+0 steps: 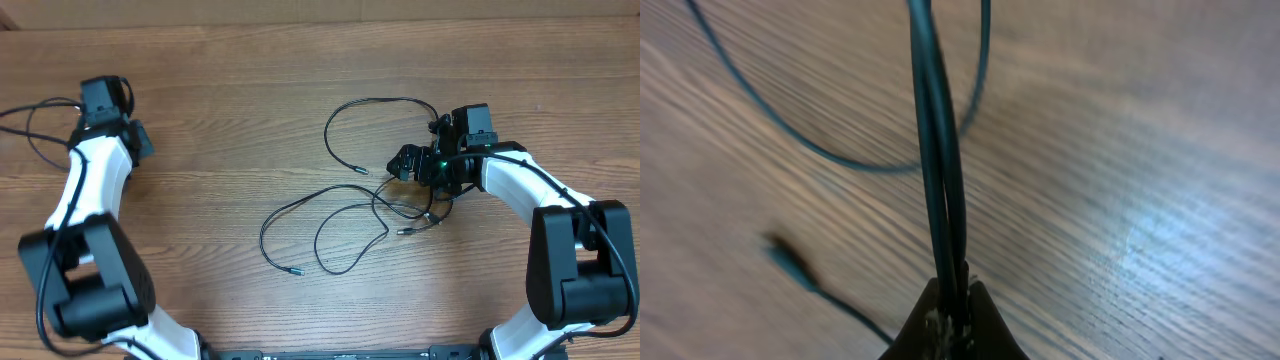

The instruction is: Untangle cables

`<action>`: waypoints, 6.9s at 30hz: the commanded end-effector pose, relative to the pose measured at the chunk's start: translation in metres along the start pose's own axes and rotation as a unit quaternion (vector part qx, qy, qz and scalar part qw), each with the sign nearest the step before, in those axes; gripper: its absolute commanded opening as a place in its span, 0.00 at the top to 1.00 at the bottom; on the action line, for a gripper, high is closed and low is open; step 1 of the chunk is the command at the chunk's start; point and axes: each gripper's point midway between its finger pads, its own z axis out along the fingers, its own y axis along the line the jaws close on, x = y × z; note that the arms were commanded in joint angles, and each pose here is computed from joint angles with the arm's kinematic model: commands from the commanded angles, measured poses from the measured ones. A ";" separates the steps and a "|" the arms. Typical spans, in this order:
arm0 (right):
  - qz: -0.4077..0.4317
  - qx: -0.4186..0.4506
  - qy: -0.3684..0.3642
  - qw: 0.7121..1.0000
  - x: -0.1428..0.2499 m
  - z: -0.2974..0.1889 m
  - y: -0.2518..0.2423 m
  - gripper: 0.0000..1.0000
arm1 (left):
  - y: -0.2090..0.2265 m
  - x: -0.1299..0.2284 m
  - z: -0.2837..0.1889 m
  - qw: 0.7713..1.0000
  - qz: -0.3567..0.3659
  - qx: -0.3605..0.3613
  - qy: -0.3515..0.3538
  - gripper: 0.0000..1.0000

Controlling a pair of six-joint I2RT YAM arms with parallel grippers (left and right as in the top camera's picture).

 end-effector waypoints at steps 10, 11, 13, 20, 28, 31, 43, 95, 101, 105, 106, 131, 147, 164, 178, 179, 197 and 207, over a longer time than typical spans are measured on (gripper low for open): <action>0.000 0.008 0.000 1.000 0.000 0.002 -0.003 0.00 | -0.029 0.009 0.037 0.998 0.008 0.052 0.019 0.96; 0.000 0.008 0.000 1.000 0.000 0.002 -0.003 0.00 | -0.029 0.007 0.037 0.998 0.007 0.053 0.016 0.90; 0.000 0.008 0.000 1.000 0.000 0.002 -0.003 0.00 | -0.029 0.007 0.037 0.998 0.007 0.053 0.016 0.68; 0.000 0.007 -0.001 1.000 0.000 0.002 -0.003 0.00 | -0.029 0.007 0.036 0.998 0.007 0.053 0.016 0.37; 0.000 0.008 0.000 1.000 0.000 0.002 -0.003 0.00 | -0.035 0.000 0.023 0.997 0.003 0.080 0.007 0.09; 0.000 0.008 0.000 1.000 0.000 0.002 -0.003 0.00 | -0.037 -0.006 0.013 0.996 0.000 0.095 -0.004 0.09; 0.000 0.008 0.000 1.000 0.000 0.002 -0.003 0.00 | 0.007 0.020 0.017 0.996 -0.068 0.003 0.050 0.48; 0.000 0.008 0.000 1.000 0.000 0.002 -0.003 0.00 | -0.091 0.105 -0.101 0.869 -0.055 0.399 0.286 0.95; 0.000 0.007 -0.001 1.000 0.000 0.002 -0.003 0.00 | -0.125 0.174 -0.107 0.849 0.009 0.398 0.348 0.95; 0.000 0.008 0.000 1.000 0.000 0.002 -0.003 0.00 | -0.145 0.206 -0.106 0.843 0.051 0.404 0.353 0.96; 0.000 0.007 -0.001 1.000 0.000 0.002 -0.003 0.00 | -0.149 0.214 -0.106 0.841 0.060 0.405 0.354 0.95; 0.000 0.007 -0.001 1.000 0.000 0.002 -0.003 0.00 | -0.182 0.273 -0.093 0.864 0.104 0.364 0.333 0.83; 0.012 -0.210 0.077 0.975 0.013 -0.034 0.078 0.00 | -0.179 0.274 -0.091 0.867 0.106 0.356 0.334 0.91; 0.012 0.101 0.011 0.995 -0.015 -0.053 -0.051 0.00 | -0.179 0.274 -0.091 0.867 0.106 0.355 0.333 0.91; 0.014 0.166 0.001 0.986 -0.010 -0.049 -0.081 0.00 | -0.179 0.273 -0.091 0.867 0.106 0.356 0.332 0.91; 0.014 0.166 0.001 0.986 -0.010 -0.049 -0.081 0.00 | -0.179 0.273 -0.091 0.867 0.106 0.356 0.332 0.91; -0.011 -0.044 0.031 0.998 -0.001 -0.041 -0.009 0.00 | -0.179 0.273 -0.091 0.867 0.106 0.356 0.332 0.90; -0.047 -0.154 0.050 0.986 0.010 -0.044 0.036 0.37 | -0.180 0.273 -0.091 0.867 0.106 0.356 0.332 0.88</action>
